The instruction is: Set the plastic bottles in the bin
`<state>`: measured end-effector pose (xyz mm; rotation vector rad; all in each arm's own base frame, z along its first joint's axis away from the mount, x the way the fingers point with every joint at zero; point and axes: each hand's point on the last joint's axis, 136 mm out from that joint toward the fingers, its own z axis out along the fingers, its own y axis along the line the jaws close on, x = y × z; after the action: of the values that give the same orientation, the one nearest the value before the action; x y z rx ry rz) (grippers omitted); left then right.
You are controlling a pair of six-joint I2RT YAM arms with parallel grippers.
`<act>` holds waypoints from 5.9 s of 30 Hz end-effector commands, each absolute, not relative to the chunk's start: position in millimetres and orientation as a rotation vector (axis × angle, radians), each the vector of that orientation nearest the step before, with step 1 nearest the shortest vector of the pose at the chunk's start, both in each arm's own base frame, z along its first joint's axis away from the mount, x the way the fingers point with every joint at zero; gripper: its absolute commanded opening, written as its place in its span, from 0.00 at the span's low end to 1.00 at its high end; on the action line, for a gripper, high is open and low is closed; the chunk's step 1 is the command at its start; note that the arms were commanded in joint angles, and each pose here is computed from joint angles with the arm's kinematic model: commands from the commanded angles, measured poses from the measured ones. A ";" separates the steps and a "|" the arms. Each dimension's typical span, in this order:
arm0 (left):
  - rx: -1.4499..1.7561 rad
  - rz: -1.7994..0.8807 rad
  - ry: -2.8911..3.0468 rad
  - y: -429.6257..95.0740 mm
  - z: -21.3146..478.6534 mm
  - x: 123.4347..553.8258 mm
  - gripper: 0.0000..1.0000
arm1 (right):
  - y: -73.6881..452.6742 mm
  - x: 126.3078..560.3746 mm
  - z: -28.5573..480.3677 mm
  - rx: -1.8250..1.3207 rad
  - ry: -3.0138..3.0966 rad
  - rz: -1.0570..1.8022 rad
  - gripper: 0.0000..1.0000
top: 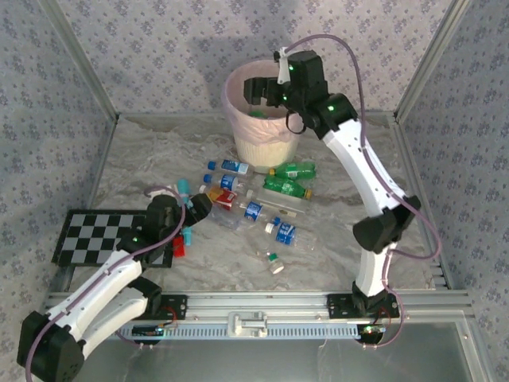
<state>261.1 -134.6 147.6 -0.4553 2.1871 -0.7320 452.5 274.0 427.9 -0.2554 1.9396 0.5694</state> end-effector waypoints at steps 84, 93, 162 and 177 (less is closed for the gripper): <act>-0.464 -0.595 2.164 -161.2 154.8 291.1 1.00 | 209.9 210.5 46.0 -1.203 2.749 -0.279 0.57; -0.492 -0.580 2.136 -148.2 161.2 297.6 1.00 | 228.6 222.1 112.0 -1.051 2.612 0.041 0.56; -0.461 -0.692 2.189 -139.0 145.6 257.7 1.00 | 307.6 574.6 333.3 -0.198 1.865 0.501 0.93; -0.389 -0.694 2.203 -151.6 152.6 255.5 1.00 | 291.1 519.9 412.8 -0.220 1.764 0.544 1.00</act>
<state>253.8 -145.3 139.0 -0.4256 2.2145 -0.6872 552.5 301.5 349.6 -0.2139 1.8699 0.5133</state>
